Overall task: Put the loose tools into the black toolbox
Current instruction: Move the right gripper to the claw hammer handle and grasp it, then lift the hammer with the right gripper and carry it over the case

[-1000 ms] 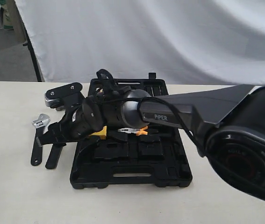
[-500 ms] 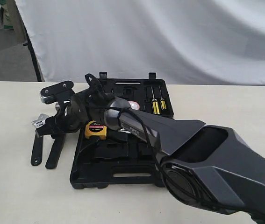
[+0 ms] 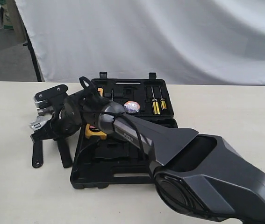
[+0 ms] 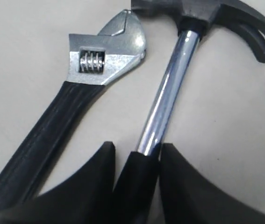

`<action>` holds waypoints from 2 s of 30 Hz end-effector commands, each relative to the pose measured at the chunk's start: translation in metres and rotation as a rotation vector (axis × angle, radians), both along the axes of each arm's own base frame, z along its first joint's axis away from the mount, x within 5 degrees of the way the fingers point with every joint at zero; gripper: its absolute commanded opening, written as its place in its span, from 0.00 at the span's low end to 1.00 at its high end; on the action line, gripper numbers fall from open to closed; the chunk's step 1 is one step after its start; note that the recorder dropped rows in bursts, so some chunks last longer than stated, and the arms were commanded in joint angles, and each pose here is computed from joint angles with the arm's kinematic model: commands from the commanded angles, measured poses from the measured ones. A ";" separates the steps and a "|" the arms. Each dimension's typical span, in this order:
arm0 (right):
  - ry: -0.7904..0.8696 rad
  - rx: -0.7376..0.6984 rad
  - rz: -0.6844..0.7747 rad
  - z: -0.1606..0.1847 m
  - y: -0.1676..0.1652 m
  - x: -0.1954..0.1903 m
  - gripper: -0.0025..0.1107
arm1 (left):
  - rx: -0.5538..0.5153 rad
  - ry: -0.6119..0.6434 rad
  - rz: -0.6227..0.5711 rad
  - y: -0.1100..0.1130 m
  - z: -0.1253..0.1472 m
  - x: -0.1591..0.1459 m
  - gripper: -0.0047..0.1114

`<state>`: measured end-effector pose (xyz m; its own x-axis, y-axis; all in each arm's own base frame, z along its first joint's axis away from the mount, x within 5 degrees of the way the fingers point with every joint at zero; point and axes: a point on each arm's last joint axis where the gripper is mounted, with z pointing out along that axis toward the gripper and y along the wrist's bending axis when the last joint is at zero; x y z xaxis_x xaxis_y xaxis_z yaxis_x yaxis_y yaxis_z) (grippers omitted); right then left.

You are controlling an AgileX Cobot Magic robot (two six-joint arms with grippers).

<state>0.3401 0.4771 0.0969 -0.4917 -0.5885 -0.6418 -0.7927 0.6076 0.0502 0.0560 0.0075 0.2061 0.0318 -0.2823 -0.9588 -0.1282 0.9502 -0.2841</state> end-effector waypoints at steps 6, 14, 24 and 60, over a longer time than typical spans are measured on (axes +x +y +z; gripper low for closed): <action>0.158 -0.080 0.016 0.003 -0.002 -0.019 0.02 | 0.002 -0.013 0.026 0.001 0.002 -0.001 0.05; 0.209 -0.020 0.031 0.042 -0.001 -0.027 0.02 | 0.002 -0.013 0.026 0.001 0.002 -0.001 0.05; 0.203 -0.059 0.081 0.090 -0.015 -0.032 0.02 | 0.002 -0.013 0.026 0.001 0.002 -0.001 0.05; 0.046 -0.500 -0.176 0.047 -0.056 -0.007 0.02 | 0.002 -0.013 0.026 0.001 0.002 -0.001 0.05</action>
<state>0.3336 0.4226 0.1495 -0.6365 -0.7108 -0.2995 -0.6874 0.6989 -0.1979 0.0560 0.0075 0.2061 0.0318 -0.2823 -0.9588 -0.1282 0.9502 -0.2841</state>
